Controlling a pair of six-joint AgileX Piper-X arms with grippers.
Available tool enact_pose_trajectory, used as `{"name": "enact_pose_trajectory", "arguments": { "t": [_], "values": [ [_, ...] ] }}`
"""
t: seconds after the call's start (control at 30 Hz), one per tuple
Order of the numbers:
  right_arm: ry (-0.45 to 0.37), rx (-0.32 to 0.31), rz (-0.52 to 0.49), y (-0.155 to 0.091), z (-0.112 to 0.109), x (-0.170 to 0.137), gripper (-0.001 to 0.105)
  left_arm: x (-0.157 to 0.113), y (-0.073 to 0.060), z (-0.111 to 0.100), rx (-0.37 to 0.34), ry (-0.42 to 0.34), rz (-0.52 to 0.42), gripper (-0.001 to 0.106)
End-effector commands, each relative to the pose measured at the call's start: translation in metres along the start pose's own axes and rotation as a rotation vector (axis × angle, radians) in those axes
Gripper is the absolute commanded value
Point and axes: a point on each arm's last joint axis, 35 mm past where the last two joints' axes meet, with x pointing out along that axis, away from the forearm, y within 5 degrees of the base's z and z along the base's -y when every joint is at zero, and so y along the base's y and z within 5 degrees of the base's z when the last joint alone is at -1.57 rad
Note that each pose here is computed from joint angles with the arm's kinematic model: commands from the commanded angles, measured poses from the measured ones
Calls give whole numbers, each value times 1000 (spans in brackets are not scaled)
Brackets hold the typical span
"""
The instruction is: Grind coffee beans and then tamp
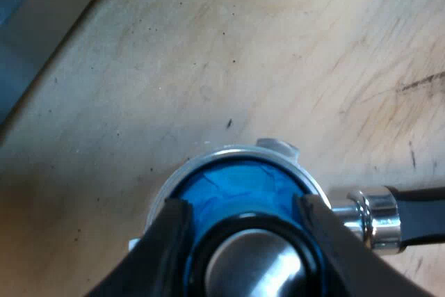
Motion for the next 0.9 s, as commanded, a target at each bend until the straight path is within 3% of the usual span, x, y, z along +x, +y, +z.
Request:
{"name": "enact_pose_trajectory", "arguments": {
  "t": [0.03,0.37,0.9],
  "values": [
    [-25,4,2,-1,4,-1,63,18,12,-37,-59,209,89,0],
    [-25,4,2,-1,4,-1,63,21,14,-49,-66,236,108,0],
    [-26,4,3,-1,4,-1,63,20,14,-47,-66,236,110,0]
  ]
}}
